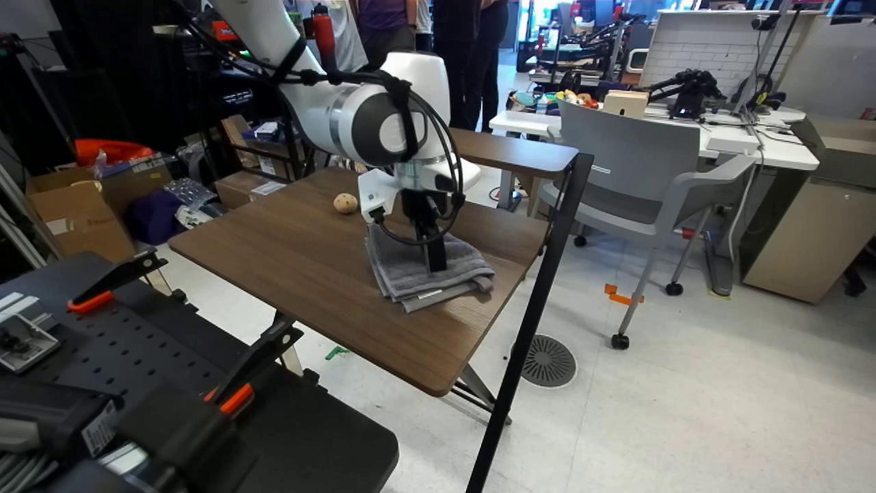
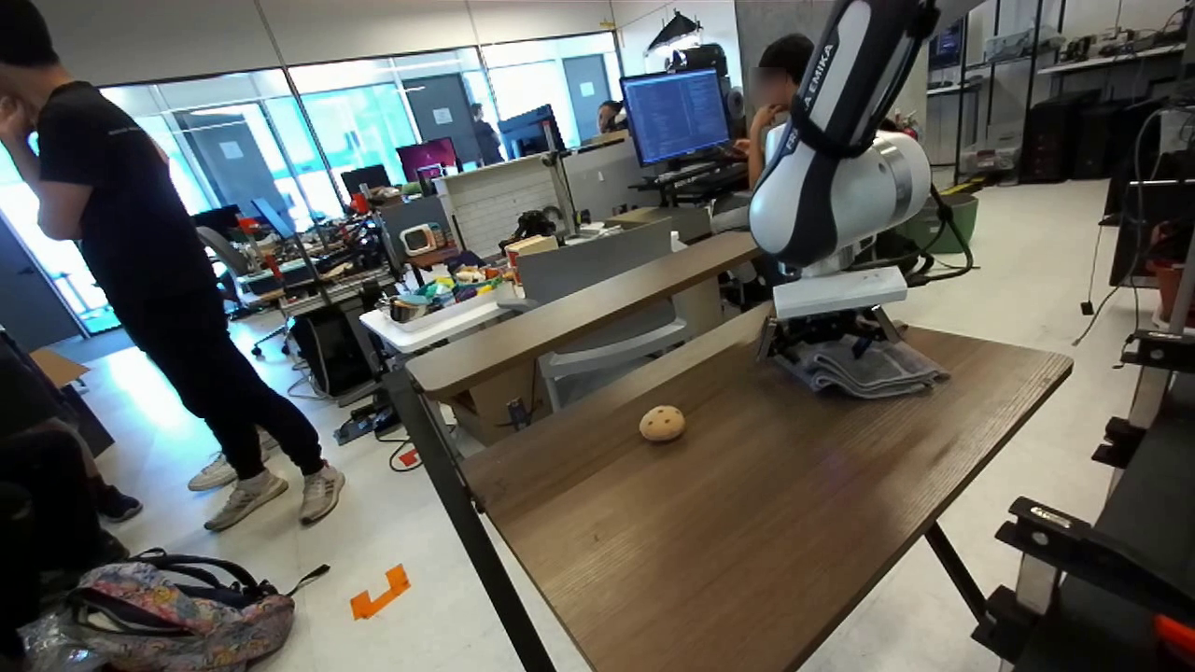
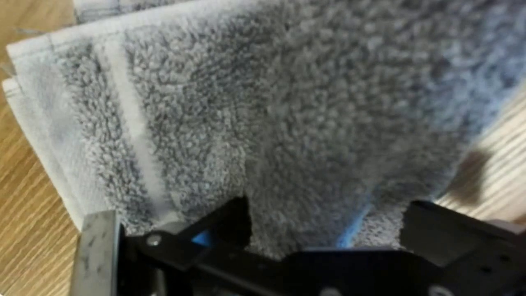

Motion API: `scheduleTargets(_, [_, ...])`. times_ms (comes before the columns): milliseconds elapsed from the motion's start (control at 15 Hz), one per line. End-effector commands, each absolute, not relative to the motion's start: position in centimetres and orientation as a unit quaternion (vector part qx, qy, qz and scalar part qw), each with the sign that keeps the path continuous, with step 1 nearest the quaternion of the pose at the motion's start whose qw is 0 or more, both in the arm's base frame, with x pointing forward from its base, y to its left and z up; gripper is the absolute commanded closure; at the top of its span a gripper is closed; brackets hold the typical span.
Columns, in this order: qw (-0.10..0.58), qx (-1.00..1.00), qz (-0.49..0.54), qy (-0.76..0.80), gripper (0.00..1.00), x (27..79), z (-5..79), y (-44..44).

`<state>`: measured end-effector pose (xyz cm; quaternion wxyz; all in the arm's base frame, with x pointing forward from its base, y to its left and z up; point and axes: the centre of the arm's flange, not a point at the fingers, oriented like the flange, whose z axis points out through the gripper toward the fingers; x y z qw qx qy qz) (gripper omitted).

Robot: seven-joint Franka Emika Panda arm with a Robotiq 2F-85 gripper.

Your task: Move the brown object to the left, then wipe the desk with the cloth

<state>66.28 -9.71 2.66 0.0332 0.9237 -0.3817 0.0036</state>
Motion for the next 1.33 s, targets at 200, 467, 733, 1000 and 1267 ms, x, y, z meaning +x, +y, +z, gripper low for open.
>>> scheduleTargets(200, [-0.015,0.863,0.020,-0.505,0.00,72.7,0.2,-18.2])
scheduleTargets(467, [-0.044,0.853,0.047,-0.519,0.00,74.2,0.2,-20.7])
scheduleTargets(733, [-0.050,0.896,0.076,-0.435,0.00,70.4,4.2,-12.5])
scheduleTargets(1000, [-0.038,0.939,0.093,-0.328,0.00,66.5,4.2,-5.5])
scheduleTargets(1267, [-0.004,0.971,0.065,-0.231,0.00,62.4,4.2,-1.2])
